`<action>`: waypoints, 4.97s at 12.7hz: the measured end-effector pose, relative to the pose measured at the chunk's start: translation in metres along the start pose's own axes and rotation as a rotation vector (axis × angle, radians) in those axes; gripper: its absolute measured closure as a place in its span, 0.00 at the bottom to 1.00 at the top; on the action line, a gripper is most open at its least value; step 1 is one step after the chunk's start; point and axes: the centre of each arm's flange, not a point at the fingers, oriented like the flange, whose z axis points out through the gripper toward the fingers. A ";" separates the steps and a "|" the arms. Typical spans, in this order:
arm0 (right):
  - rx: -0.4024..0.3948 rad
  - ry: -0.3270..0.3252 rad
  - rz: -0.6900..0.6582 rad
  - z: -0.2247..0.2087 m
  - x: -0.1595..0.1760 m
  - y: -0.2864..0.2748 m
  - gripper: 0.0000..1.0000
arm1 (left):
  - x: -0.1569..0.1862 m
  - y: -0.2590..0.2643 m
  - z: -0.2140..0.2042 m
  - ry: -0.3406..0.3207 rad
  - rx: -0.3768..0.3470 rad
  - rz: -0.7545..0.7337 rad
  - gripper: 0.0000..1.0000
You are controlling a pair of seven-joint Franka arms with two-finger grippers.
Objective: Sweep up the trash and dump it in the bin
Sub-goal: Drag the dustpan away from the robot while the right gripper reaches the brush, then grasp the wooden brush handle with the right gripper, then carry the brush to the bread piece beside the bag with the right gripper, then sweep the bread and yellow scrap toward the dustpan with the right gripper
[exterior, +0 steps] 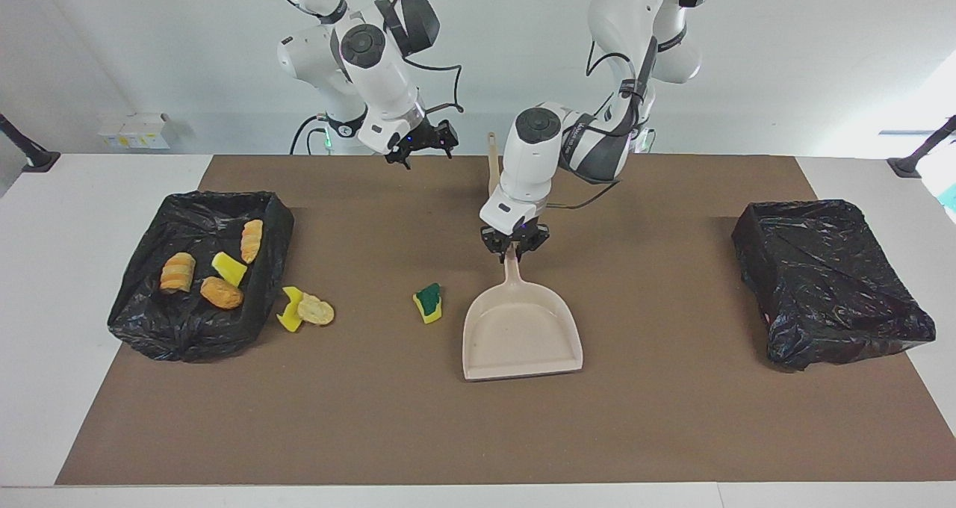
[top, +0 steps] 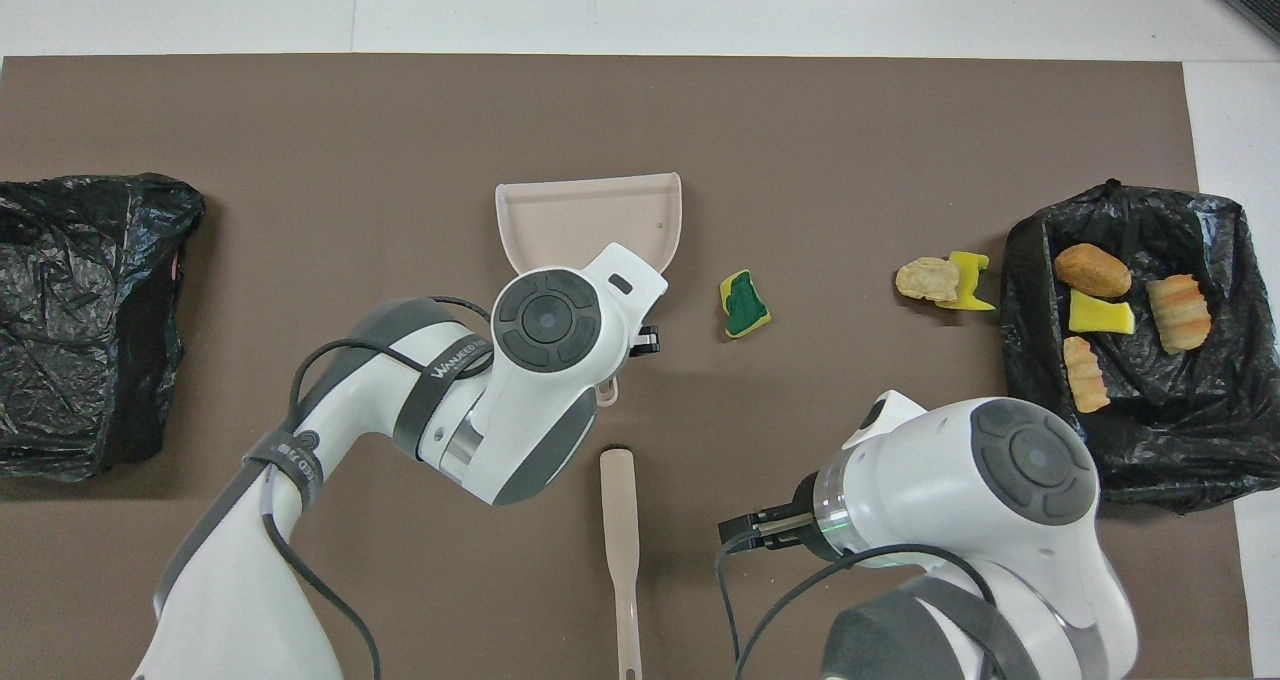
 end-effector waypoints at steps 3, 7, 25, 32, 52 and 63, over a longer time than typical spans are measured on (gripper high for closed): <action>-0.009 0.034 0.033 0.026 0.001 -0.035 0.00 | 0.041 -0.053 -0.020 -0.007 0.019 0.006 0.69; -0.034 0.044 0.100 0.076 -0.014 -0.098 0.00 | 0.079 -0.126 -0.019 -0.026 0.038 0.078 0.69; -0.122 0.020 0.230 0.168 -0.062 -0.140 0.74 | 0.077 -0.158 -0.003 -0.088 0.059 0.166 0.69; -0.173 -0.008 0.227 0.047 0.015 -0.095 0.74 | 0.070 -0.155 -0.006 -0.111 0.058 0.266 0.69; -0.692 -0.008 0.236 -0.022 0.120 0.170 0.74 | 0.111 -0.197 -0.031 -0.116 -0.037 0.862 0.69; -0.650 -0.088 0.249 0.028 0.128 0.170 0.74 | 0.116 -0.188 -0.028 -0.127 -0.043 1.171 0.69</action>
